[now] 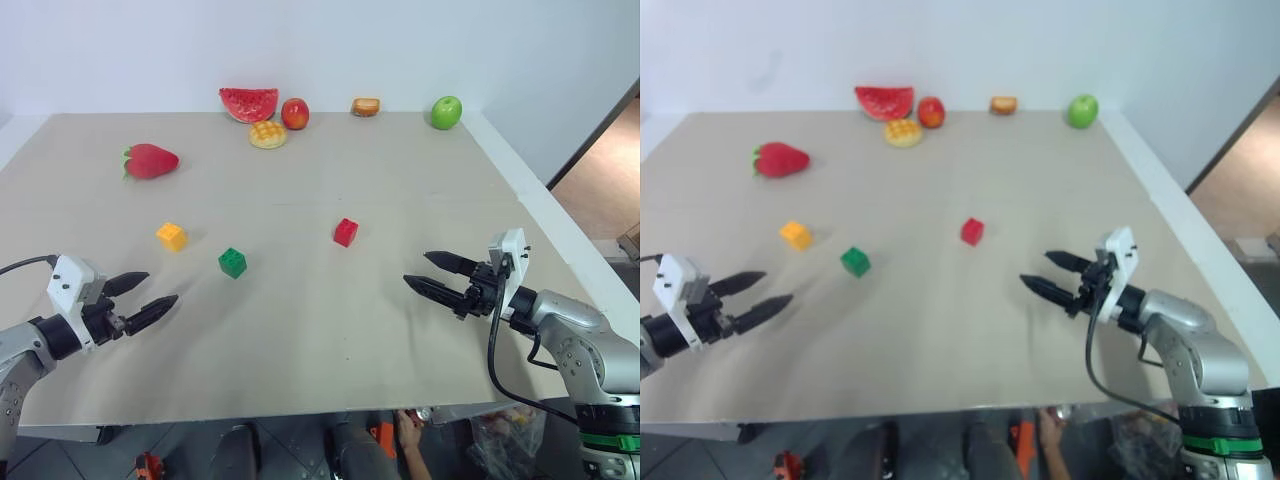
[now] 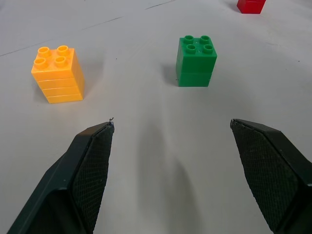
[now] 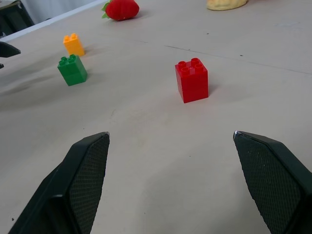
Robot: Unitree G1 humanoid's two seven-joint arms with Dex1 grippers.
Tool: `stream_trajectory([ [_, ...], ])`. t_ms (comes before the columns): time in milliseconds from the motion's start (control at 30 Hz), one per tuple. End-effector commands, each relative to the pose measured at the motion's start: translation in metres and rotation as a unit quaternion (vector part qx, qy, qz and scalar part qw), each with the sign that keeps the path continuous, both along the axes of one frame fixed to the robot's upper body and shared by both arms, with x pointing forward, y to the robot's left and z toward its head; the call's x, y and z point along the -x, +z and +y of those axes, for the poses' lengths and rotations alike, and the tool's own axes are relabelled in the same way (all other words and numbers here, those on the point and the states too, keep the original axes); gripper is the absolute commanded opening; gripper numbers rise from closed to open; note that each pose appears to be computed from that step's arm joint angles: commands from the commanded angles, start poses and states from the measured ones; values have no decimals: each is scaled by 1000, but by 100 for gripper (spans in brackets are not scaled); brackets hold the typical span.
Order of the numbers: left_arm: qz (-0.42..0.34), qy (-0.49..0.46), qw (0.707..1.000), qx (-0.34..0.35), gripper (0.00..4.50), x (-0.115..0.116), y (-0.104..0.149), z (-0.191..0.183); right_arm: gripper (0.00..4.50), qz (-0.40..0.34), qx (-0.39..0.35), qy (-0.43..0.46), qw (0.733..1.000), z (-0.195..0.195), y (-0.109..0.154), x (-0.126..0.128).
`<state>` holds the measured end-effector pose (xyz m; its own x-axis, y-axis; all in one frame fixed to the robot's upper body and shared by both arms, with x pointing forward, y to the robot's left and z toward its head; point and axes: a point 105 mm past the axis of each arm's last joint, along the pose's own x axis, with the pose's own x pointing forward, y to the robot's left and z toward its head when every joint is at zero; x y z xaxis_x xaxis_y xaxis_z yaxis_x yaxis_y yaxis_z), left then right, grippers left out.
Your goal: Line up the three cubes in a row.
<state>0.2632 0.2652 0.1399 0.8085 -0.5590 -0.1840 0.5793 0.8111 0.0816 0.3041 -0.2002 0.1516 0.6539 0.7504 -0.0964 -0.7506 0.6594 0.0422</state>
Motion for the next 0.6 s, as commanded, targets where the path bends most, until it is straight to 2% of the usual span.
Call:
stream_trajectory([
  [33, -23, -22, 999, 12, 395, -8, 14, -6, 422, -35, 0, -8, 999, 5, 8, -3],
  [133, -35, -49, 998, 28, 395, -18, 21, -19, 422, -39, -6, -25, 999, 12, -1, -11],
  [267, -45, -112, 993, 12, 395, -11, 20, -37, 422, -39, 4, -34, 999, 17, -11, -22],
  [367, -58, -172, 983, -25, 395, -4, 17, -52, 422, -46, 22, -33, 998, 22, -14, -33],
  [500, -67, -288, 951, -90, 395, 6, 7, -87, 422, -66, 50, -34, 996, 32, -11, -63],
  [600, -78, -335, 935, -86, 395, 6, 10, -106, 422, -76, 56, -22, 995, 43, -7, -81],
])
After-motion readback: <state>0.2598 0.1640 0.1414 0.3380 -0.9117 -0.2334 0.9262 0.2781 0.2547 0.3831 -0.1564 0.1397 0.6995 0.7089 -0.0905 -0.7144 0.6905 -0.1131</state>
